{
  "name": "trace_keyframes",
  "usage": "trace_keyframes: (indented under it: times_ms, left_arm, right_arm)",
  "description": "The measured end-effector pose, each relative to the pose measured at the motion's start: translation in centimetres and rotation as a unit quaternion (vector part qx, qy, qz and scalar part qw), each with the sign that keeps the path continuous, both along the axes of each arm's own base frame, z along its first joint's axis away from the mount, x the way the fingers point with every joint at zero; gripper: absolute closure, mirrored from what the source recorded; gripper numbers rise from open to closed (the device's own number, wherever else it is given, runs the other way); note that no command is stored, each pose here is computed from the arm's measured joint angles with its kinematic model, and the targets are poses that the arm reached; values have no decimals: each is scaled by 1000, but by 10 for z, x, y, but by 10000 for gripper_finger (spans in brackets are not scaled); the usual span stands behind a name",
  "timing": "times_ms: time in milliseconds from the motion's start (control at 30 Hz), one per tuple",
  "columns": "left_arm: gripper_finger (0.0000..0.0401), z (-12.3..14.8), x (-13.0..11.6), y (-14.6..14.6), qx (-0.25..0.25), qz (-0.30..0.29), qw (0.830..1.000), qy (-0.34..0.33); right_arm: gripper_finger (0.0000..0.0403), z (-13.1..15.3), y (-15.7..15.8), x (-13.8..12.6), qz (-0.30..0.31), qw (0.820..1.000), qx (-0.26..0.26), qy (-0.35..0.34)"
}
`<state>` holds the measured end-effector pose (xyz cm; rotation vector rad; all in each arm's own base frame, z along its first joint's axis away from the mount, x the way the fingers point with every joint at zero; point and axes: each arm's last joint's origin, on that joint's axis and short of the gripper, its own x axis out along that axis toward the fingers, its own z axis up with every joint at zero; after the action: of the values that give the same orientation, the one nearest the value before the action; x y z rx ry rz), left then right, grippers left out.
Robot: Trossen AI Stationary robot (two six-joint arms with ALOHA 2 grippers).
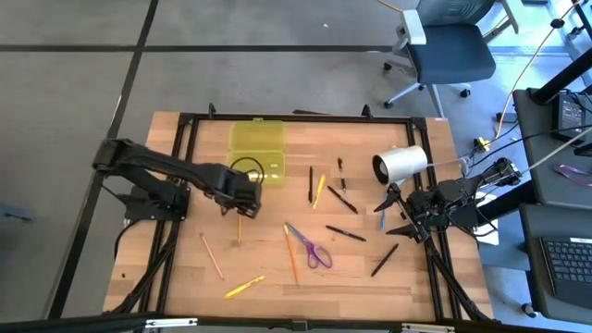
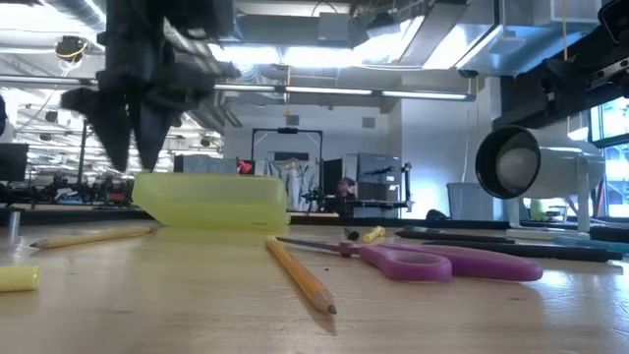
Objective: Pick & place school supplies into a supply box
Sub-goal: Put the yellow pencil into the yellow supply box
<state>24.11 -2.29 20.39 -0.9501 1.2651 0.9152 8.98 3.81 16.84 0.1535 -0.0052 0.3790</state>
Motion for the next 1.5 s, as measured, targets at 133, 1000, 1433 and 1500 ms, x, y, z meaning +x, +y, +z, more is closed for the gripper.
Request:
trace_keyframes:
  times_ms: [133, 1000, 1433, 1500]
  left_arm:
    - [208, -21, 9, -8, -4, 33, 999, 39]
    - [263, -64, 31, -20, -56, 96, 992, 68]
    - [349, -65, 37, -23, -90, 29, 995, 43]
    - [363, -65, 38, -25, -92, 3, 995, 38]
  right_arm:
    - [52, 0, 0, 0, 0, 1000, 0, 0]
    - [52, 0, 0, 0, 0, 1000, 2, 1]
    - [52, 0, 0, 0, 0, 1000, 2, 1]
    - [52, 0, 0, 0, 0, 1000, 2, 1]
